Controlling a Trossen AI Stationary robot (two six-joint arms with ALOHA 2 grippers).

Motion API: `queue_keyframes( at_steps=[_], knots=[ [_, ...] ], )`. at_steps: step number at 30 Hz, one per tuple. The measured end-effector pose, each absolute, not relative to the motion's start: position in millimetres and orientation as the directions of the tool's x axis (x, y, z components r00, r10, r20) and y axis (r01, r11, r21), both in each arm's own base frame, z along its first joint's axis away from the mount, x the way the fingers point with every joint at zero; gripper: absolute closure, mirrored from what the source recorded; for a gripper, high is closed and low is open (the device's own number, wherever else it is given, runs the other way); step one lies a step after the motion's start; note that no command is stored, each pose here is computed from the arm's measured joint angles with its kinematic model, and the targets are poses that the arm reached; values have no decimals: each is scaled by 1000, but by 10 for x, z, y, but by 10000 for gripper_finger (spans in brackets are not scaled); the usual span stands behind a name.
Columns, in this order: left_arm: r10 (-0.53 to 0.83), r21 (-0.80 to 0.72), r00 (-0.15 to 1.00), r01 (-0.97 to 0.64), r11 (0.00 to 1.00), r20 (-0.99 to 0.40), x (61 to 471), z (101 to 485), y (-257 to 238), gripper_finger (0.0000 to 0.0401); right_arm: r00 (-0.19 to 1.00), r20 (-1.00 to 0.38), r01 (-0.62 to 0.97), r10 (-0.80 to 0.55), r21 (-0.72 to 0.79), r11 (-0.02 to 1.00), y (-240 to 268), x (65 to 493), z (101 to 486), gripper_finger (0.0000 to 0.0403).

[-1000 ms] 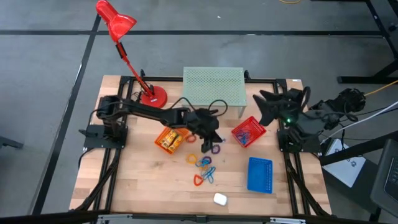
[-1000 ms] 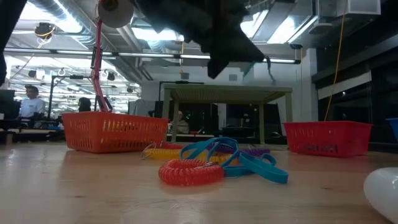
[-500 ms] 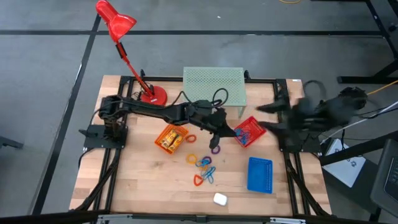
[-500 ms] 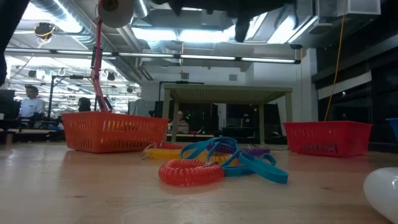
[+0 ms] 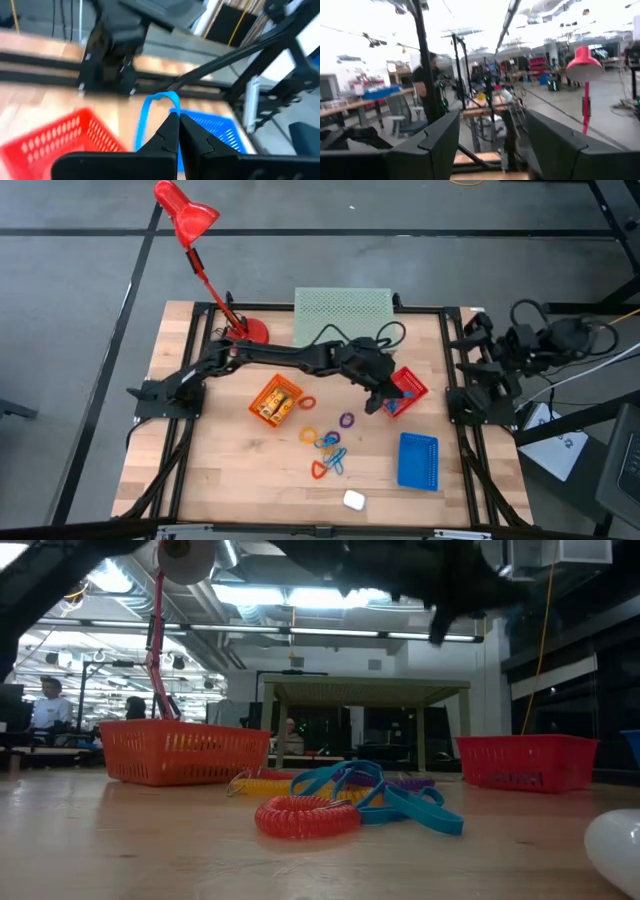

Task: Pick & Place Office Desk Supplies
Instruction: Put the blue rubber band into the red bin

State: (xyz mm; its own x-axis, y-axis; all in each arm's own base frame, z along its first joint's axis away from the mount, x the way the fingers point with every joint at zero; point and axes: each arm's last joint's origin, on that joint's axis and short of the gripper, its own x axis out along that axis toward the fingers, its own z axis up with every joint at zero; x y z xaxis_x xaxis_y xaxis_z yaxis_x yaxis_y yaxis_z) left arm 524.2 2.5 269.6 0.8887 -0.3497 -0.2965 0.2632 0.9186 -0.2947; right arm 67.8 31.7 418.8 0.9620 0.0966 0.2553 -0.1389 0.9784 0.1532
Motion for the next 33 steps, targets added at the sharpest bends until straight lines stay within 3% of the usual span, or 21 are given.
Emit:
queue_keyframes(
  at_steps=[7, 18, 33],
  knots=[
    [-321, -352, 856, 178, 919, -405, 5387, 2192, 209, 399, 946, 289, -194, 143, 155, 969, 239, 547, 4039, 174],
    [-304, -360, 850, 147, 921, -431, 5428, 1990, 328, 388, 937, 303, -220, 171, 137, 966, 224, 512, 4038, 174],
    [-312, -361, 850, 158, 919, -423, 5423, 2036, 257, 259, 933, 306, -242, 187, 150, 959, 229, 511, 4039, 174]
  ],
)
